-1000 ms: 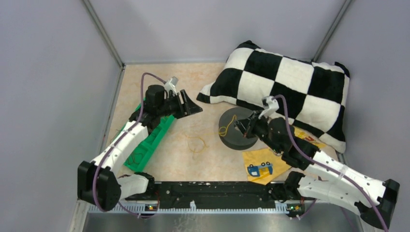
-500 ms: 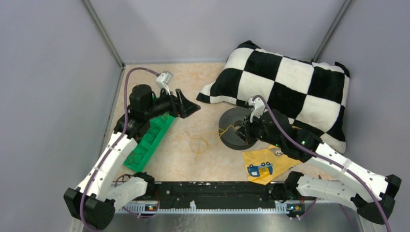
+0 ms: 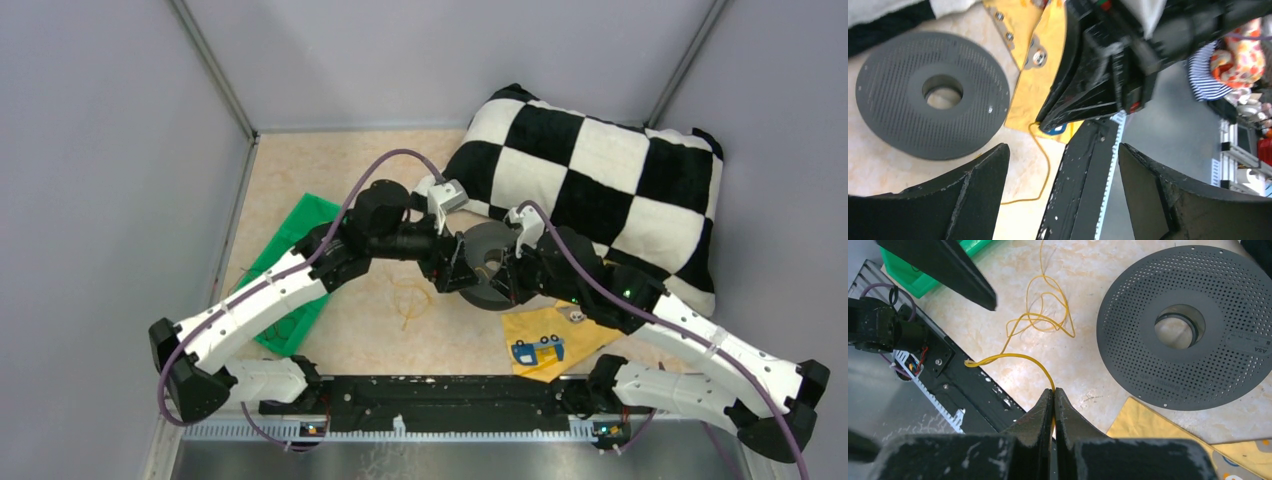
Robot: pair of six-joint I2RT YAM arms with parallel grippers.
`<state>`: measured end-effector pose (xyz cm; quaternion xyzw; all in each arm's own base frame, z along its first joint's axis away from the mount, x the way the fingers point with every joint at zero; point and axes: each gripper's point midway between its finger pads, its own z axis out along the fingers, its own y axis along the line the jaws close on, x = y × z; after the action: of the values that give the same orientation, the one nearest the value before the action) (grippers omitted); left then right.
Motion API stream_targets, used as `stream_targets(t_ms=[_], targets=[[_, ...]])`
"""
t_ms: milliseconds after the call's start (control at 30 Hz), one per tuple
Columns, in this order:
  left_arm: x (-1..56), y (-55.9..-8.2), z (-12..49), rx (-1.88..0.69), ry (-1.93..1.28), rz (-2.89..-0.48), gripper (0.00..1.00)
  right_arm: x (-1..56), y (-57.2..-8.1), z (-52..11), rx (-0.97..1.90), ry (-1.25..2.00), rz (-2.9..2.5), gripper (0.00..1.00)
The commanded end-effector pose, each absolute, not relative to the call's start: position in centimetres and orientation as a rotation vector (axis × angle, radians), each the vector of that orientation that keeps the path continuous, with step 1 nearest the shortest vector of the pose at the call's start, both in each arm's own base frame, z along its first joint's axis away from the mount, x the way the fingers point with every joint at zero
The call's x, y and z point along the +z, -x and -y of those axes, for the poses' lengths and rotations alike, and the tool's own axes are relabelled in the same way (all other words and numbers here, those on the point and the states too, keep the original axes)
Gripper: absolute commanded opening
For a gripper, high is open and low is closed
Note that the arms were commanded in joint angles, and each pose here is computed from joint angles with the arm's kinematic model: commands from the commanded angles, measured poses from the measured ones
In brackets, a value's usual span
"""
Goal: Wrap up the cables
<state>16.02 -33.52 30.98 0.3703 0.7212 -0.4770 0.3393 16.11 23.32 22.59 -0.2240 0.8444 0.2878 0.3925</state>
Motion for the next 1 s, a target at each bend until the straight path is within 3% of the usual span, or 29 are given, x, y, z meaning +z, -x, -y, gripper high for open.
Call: stream_targets(t_ms=[0,133,333,567,667,733,800,833,900,967], targets=[[29.1,-17.6,33.4,-1.096,-0.981,-1.918,0.86,25.9,-16.6,-24.3,0.788,0.554,-2.050,0.00],[28.5,-17.9,33.9,-1.104,-0.979,-1.906,0.80,26.1,-16.5,-24.8,0.809,0.565,-2.044,0.00],[27.3,-18.0,34.9,-1.145,-0.981,-1.941,0.63,26.3,-16.4,-24.7,0.817,0.564,-2.038,0.00],[26.8,-17.9,35.4,-1.173,-0.984,-1.946,0.31,26.0,-16.3,-24.3,0.808,0.553,-2.040,0.00],[26.5,-17.9,35.3,-1.163,-0.977,-1.961,0.00,25.7,-16.4,-24.0,0.793,0.545,-2.046,0.00],[26.2,-18.6,34.8,-1.106,-0.948,-1.981,0.00,25.5,-16.7,-23.4,0.767,0.497,-2.061,0.00],[26.2,-19.5,33.9,-1.032,-0.894,-1.989,0.00,25.6,-17.2,-22.6,0.728,0.426,-2.072,0.48],[26.3,-20.0,33.5,-0.994,-0.853,-1.990,0.00,25.7,-17.4,-22.0,0.711,0.384,-2.073,0.66],[26.7,-21.4,32.2,-0.909,-0.731,-1.990,0.00,26.3,-18.1,-20.5,0.669,0.259,-2.042,0.84],[28.0,-22.0,31.0,-0.873,-0.641,-1.941,0.00,27.1,-18.6,-18.7,0.665,0.115,-1.981,0.86]])
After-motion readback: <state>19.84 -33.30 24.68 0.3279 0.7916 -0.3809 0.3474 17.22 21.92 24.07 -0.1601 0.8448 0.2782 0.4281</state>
